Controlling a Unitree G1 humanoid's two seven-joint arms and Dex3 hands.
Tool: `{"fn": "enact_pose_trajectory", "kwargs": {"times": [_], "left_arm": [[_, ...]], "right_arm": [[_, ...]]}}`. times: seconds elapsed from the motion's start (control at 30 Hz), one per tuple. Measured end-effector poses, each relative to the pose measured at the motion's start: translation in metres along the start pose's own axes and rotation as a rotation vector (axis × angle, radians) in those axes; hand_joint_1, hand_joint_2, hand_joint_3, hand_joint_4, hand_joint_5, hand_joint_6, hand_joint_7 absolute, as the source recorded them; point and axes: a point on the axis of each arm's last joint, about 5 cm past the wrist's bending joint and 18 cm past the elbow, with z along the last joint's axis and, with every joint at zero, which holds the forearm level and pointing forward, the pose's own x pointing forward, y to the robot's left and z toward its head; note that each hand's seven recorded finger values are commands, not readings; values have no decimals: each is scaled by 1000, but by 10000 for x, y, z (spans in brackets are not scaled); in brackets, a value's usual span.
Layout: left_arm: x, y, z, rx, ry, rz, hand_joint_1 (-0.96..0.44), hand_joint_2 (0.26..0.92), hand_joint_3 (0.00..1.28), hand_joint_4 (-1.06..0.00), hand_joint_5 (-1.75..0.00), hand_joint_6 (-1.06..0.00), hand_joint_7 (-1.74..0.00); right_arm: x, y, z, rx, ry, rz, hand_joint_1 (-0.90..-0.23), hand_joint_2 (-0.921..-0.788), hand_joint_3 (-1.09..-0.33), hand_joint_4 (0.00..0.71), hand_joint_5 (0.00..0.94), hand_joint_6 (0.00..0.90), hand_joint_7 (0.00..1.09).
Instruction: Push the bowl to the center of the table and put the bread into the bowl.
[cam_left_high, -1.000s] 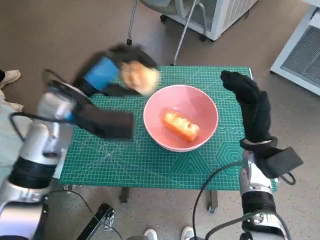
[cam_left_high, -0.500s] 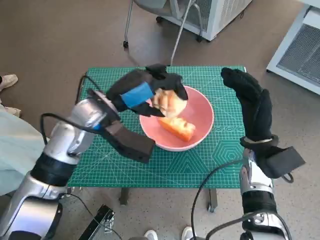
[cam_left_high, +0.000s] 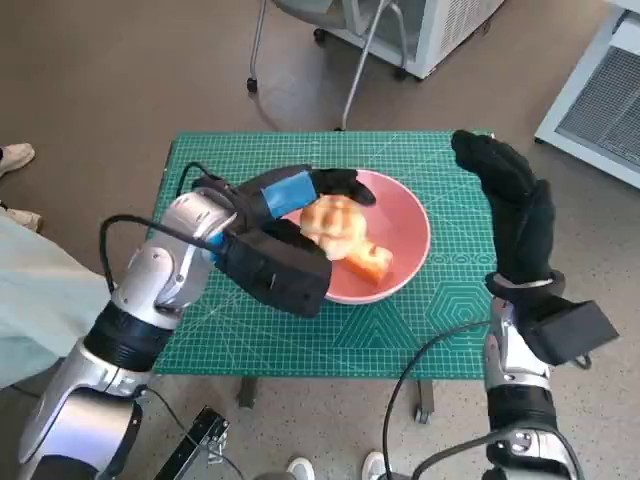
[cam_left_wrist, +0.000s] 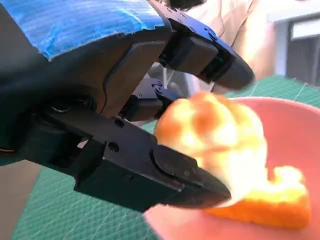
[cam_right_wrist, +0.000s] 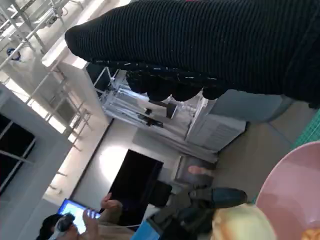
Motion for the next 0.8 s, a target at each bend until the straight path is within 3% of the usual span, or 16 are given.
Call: {"fn": "enact_pose_trajectory", "kwargs": {"times": [0.33, 0.8], "left_arm": [[-33, 1, 15, -9, -29, 30, -63, 823, 9, -198, -1, -302, -39], [-114, 61, -54, -187, -72, -4, -10, 826, 6, -195, 0, -324, -33]], "right_arm": [[-4, 10, 3, -14, 3, -20, -581, -921, -749, 405, 12, 60, 742], [4, 36, 1, -28, 6, -11, -583, -921, -754, 399, 7, 57, 742]]}}
